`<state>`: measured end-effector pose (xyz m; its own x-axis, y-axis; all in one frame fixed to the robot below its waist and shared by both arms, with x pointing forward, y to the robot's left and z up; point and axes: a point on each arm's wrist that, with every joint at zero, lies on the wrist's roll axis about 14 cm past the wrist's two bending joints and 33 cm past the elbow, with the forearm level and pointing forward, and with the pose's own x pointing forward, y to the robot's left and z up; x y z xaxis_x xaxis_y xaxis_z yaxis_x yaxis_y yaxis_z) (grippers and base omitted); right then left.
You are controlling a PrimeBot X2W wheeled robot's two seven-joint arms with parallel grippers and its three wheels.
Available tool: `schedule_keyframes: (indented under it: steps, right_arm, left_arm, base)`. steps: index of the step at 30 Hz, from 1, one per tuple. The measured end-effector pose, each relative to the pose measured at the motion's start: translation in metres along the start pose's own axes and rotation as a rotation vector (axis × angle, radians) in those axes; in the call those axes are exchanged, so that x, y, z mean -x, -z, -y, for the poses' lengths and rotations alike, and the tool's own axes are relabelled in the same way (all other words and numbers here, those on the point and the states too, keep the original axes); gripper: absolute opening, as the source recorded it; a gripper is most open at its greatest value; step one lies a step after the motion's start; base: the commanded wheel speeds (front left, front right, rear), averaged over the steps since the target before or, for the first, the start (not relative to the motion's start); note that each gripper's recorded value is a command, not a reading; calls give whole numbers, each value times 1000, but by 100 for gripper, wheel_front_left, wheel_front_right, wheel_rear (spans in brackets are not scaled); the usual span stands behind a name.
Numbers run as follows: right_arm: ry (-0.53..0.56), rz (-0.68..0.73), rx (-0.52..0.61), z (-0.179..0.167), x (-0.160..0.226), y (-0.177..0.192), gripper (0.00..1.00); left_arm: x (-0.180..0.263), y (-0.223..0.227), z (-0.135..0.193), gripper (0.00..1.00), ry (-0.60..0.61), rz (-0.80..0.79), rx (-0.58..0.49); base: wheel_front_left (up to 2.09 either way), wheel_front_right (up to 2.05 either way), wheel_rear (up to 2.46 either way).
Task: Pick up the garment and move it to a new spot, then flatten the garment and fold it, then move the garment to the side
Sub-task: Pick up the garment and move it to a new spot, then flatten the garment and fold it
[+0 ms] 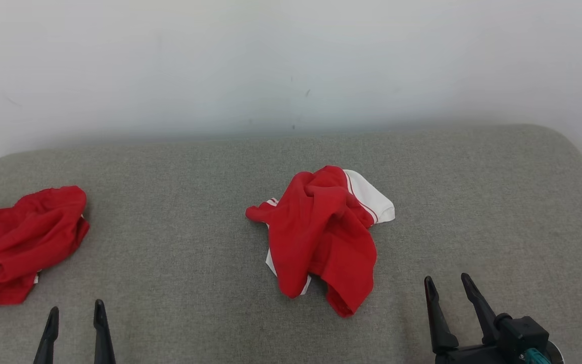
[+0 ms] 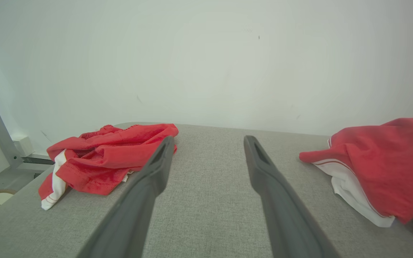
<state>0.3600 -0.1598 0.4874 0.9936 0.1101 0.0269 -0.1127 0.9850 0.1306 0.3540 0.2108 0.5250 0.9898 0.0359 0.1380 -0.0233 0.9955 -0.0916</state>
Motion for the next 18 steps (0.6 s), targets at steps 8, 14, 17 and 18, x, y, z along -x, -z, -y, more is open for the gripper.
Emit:
schedule_keyframes:
  steps: [8, 14, 17, 18]
  right_arm:
    - [-5, -15, -11, -2, 3, 5, 100]
    - [-10, -12, -12, -4, 2, 4, 100]
    - [-11, -8, -11, -5, 2, 3, 100]
    - [-11, -7, -12, -4, 2, 3, 100]
  left_arm:
    - [10, 5, -7, 100, -30, -15, 13]
    - [12, 10, -5, 100, -16, -30, 3]
    - [12, 15, 3, 100, 11, -45, -5]
    - [12, 17, 4, 100, 15, -52, -4]
  base:
    - [0, 0, 0]
    - [0, 0, 0]
    - [0, 0, 0]
    - [0, 0, 0]
